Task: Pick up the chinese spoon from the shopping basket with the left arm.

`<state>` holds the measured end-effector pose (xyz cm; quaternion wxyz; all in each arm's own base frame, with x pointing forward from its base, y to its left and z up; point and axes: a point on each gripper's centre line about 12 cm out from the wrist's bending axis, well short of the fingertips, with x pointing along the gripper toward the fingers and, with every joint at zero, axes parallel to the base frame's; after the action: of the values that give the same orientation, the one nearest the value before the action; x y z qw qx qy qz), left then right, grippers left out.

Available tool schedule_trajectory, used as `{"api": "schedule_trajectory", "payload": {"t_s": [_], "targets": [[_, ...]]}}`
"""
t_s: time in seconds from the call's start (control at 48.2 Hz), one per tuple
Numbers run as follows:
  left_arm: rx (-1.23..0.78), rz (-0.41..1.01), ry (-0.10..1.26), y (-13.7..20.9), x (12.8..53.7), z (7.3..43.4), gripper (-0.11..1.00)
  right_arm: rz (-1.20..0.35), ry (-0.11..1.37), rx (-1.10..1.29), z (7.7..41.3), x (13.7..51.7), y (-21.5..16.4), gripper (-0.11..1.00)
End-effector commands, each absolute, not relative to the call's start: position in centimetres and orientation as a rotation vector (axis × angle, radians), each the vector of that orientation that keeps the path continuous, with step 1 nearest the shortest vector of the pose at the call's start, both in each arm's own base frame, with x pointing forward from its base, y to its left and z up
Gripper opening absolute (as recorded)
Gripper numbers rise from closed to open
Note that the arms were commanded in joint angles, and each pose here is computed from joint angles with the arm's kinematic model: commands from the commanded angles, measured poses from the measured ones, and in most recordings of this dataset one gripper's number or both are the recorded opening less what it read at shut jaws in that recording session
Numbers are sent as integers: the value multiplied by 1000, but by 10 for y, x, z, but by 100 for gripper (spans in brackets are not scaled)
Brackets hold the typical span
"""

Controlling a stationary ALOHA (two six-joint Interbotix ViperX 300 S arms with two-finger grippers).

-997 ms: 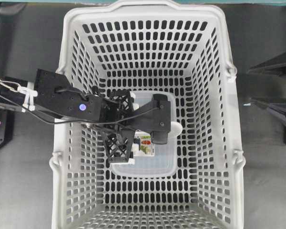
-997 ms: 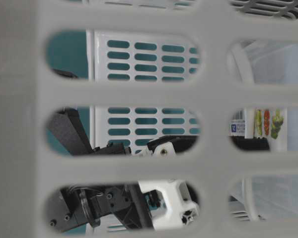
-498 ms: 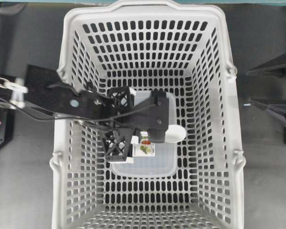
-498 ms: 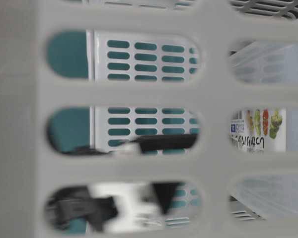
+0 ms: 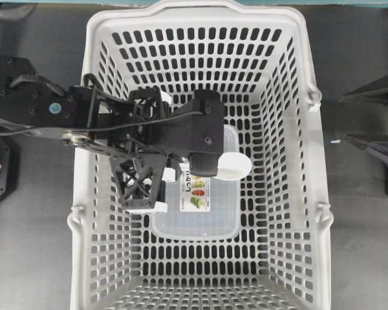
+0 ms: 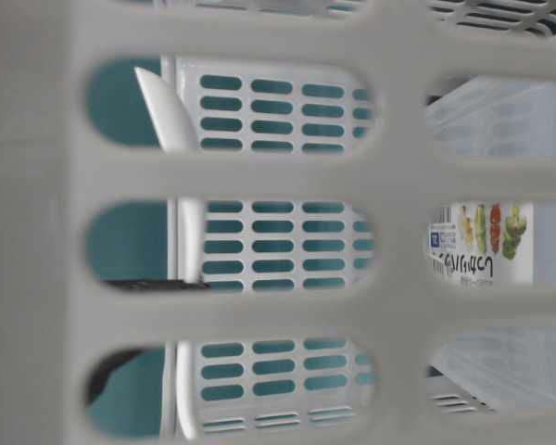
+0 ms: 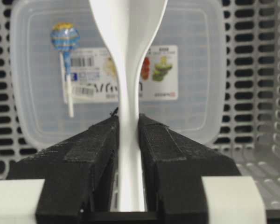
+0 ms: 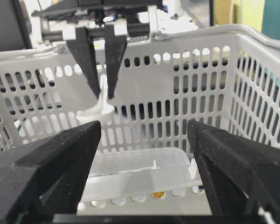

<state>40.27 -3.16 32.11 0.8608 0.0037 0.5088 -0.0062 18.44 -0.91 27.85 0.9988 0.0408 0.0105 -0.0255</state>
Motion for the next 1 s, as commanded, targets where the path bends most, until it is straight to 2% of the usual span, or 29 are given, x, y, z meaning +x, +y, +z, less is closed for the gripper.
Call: {"api": "schedule_trajectory", "payload": {"t_s": [0.0,0.228,0.976], "targets": [[6,-16,1005,-33,402,344,13,-54,15,85,281,184,-10,72],[4,-19,968,-34,403,369,13,-54,24,86,280,183,-10,72],[3,-22,994,-37,402,364,13,-56,25,86,279,183,-10,72]]}}
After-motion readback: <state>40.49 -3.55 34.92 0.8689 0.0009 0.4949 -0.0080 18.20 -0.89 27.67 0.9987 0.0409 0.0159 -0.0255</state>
